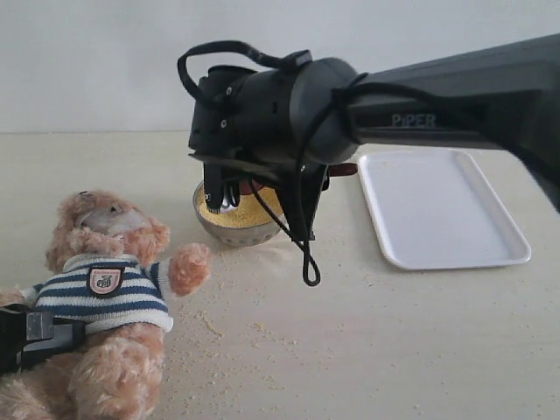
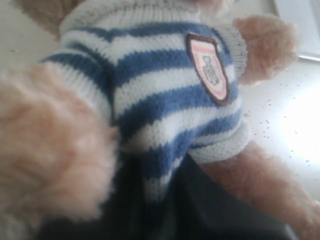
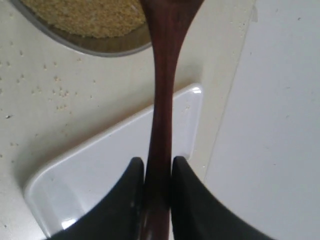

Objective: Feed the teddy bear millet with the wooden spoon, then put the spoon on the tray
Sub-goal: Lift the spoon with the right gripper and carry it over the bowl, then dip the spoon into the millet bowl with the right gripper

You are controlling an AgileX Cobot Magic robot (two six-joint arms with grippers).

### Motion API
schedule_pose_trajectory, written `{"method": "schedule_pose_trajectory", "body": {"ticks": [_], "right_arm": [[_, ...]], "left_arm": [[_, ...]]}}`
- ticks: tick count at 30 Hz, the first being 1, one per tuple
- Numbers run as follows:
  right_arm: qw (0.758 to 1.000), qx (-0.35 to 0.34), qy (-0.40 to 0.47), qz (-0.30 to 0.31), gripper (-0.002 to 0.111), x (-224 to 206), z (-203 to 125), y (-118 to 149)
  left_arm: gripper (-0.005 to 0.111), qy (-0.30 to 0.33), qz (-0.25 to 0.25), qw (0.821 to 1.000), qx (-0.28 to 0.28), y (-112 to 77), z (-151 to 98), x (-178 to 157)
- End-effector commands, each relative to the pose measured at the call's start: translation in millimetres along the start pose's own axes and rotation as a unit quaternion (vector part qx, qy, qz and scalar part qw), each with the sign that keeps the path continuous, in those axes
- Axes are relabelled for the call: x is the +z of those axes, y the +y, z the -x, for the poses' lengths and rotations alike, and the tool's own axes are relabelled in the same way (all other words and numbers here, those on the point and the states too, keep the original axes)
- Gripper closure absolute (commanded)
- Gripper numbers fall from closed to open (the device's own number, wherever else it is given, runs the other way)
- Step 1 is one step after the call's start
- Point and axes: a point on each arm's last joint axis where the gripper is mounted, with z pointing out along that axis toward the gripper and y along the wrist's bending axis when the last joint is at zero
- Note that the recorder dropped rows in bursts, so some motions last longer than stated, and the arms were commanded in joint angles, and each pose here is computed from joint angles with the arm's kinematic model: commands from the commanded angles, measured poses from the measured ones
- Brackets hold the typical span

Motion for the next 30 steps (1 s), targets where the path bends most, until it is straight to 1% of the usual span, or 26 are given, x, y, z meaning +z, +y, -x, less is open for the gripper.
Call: {"method": "schedule_pose_trajectory", "body": {"ticks": [1,8,13,20,24,30], "right_arm": [[1.000,-0.014,0.013,-0.007,0.104,5,4,3],[1.000,-0.014,0.010,-0.002,0.104,7,6,5],[1.000,-0.014,-0.012,-0.002,0.104,8,11,7],[1.000,-0.026,-0.009,0.003,0.104,21,18,15],[0.999,-0.029,-0.006,-0.015,0.104,26,21,16],[0.999,-0.024,-0.027,-0.019,0.104,27,26,16]], "left_arm": [[0.102,-0.006,-0.004,1.000,0.001,-1.3,0,-2],[0.102,-0.006,-0.004,1.000,0.001,-1.3,0,-2],[0.102,-0.006,-0.004,1.000,0.001,-1.3,0,-2],[0.102,-0.006,-0.004,1.000,0.001,-1.3,0,-2],[0.102,-0.006,-0.004,1.000,0.001,-1.3,0,-2],[0.102,-0.006,-0.004,1.000,0.001,-1.3,0,-2]]}}
